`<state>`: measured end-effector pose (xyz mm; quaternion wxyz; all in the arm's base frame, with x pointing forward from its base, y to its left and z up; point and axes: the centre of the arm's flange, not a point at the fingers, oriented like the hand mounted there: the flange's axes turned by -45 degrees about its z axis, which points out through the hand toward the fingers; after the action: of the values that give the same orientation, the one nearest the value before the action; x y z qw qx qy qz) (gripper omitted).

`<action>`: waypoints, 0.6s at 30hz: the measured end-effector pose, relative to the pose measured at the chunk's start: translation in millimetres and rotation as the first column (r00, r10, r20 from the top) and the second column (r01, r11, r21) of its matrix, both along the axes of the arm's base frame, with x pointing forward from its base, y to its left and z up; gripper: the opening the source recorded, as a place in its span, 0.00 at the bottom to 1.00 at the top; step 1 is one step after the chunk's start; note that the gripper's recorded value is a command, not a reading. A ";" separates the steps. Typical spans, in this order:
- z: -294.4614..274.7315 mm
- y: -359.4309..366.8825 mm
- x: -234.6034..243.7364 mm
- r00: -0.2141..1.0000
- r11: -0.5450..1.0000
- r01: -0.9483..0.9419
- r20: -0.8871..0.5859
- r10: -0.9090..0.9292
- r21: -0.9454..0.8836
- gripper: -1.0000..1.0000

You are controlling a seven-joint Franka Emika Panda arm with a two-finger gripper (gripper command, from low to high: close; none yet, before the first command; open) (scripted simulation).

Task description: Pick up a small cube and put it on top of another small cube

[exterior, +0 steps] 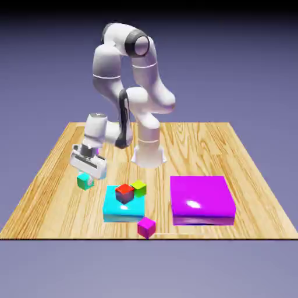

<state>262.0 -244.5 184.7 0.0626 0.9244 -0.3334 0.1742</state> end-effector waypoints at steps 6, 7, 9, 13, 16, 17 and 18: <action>42.9 60.4 59.9 0.989 0.989 -0.150 0.014 0.150 0.015 0.00; 50.8 67.4 65.1 0.987 0.987 -0.163 0.015 0.162 0.016 0.00; 66.7 83.0 74.7 0.981 0.981 -0.191 0.016 0.191 0.016 0.00; 98.5 127.4 91.7 0.959 0.959 -0.282 0.011 0.282 0.011 0.00; 121.0 162.4 97.5 0.937 0.937 -0.350 0.002 0.350 0.001 0.00; 124.1 167.5 97.8 0.933 0.933 -0.360 0.000 0.360 0.000 0.00; 124.1 167.5 97.8 0.933 0.933 -0.360 0.000 0.360 0.000 0.00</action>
<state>359.8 -77.0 308.8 0.0299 0.9699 -0.1586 0.1826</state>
